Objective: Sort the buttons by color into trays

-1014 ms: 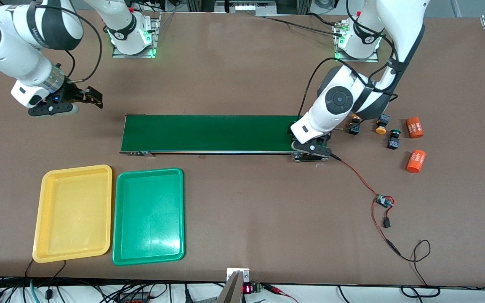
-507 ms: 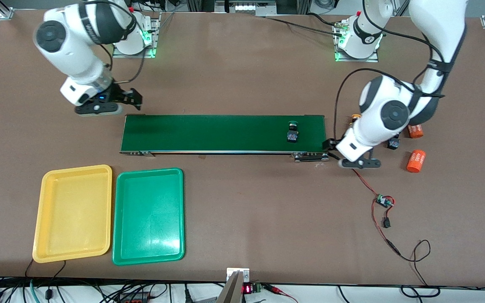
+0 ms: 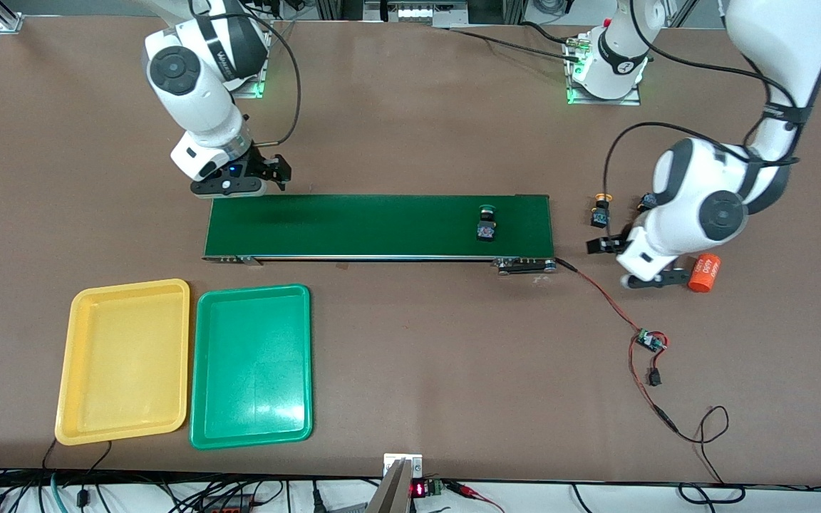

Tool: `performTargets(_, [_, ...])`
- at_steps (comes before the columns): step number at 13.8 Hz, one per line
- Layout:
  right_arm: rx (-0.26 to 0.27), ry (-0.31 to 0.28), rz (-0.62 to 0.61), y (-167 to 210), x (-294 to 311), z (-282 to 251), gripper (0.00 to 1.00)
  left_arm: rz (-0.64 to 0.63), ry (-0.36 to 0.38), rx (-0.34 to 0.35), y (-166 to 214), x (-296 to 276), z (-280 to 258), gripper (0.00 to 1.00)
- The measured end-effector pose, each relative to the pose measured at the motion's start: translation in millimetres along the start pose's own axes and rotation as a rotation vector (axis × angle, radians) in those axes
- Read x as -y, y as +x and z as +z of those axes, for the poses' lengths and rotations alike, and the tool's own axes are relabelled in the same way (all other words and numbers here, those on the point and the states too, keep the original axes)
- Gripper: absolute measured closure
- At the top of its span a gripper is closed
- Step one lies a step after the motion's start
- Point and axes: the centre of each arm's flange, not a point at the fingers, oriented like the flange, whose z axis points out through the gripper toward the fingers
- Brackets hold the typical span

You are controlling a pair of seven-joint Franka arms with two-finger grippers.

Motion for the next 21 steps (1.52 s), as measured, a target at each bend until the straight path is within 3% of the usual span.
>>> performTargets(3, [-0.002,-0.006,0.06,3.3,25.1,5.7,0.0,0.039,-0.015,0.037,1.5,54.1,8.7,0.0])
performTargets(7, [-0.006,-0.006,0.12,15.1,43.6,10.7,0.0,0.081,-0.006,0.125,-25.7,44.6,49.2,0.0])
performTargets(10, [-0.005,-0.008,0.118,22.9,50.4,15.8,0.0,0.081,-0.005,0.097,-23.2,45.7,45.8,0.0])
performTargets(13, [0.0,-0.012,0.118,25.4,52.1,20.8,0.0,0.149,0.107,0.035,-15.6,63.5,36.6,0.0])
performTargets(16, [0.0,-0.012,0.117,25.5,52.2,20.9,0.0,0.184,0.148,0.022,-13.9,76.1,36.9,0.0])
performTargets(21, [0.0,-0.012,0.117,25.7,52.5,20.6,0.0,0.389,0.165,-0.01,-5.2,83.5,34.1,0.0])
